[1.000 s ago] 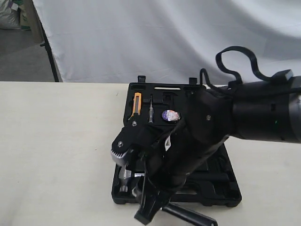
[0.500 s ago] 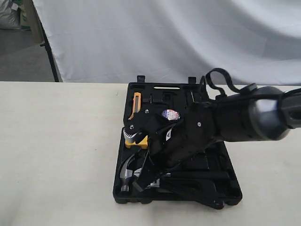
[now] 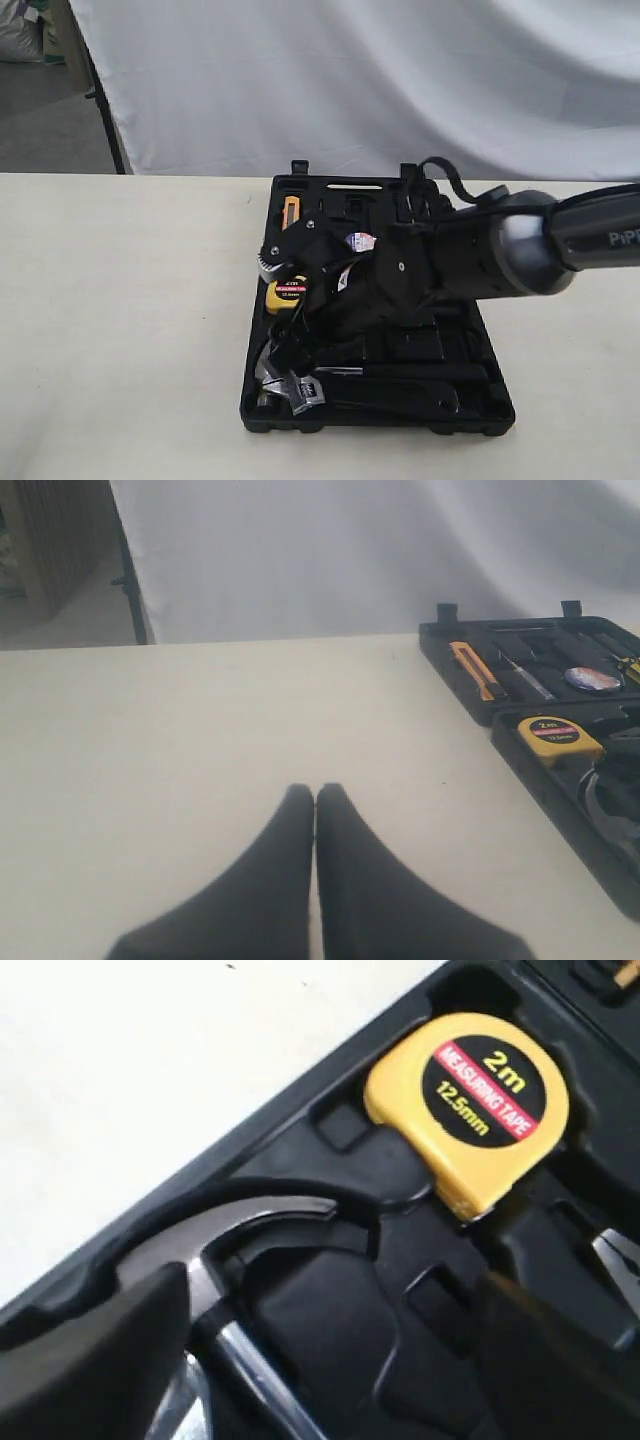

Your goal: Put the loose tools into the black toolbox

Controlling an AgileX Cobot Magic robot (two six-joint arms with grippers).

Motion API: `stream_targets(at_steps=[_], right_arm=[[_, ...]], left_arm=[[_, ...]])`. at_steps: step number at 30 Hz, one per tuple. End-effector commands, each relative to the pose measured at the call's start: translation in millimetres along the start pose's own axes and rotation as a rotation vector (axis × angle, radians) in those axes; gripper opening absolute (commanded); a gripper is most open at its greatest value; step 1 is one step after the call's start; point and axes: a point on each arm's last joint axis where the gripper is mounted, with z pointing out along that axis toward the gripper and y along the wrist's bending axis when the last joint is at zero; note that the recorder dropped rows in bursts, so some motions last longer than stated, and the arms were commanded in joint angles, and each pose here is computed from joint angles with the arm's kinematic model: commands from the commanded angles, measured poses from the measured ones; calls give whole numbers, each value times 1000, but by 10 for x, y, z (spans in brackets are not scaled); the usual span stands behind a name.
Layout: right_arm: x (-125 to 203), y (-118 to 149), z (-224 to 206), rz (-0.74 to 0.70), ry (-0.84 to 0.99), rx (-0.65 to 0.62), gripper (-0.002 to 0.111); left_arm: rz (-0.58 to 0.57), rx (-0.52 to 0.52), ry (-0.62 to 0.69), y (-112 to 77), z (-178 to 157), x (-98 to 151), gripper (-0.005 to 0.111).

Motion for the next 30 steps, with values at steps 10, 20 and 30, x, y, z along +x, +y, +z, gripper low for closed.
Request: stream_targets(at_steps=[10,20,30], right_arm=[[-166,46,-627,-286,163,-73,82],[11,69,-296,-283,279,-117,82],[157,87,-59,-307,357,-150,70]], left_arm=[[-5,0,-4,0,-1,2,1],[-5,0,-4,0,-1,2,1],[-5,0,-4,0,-1,2,1]])
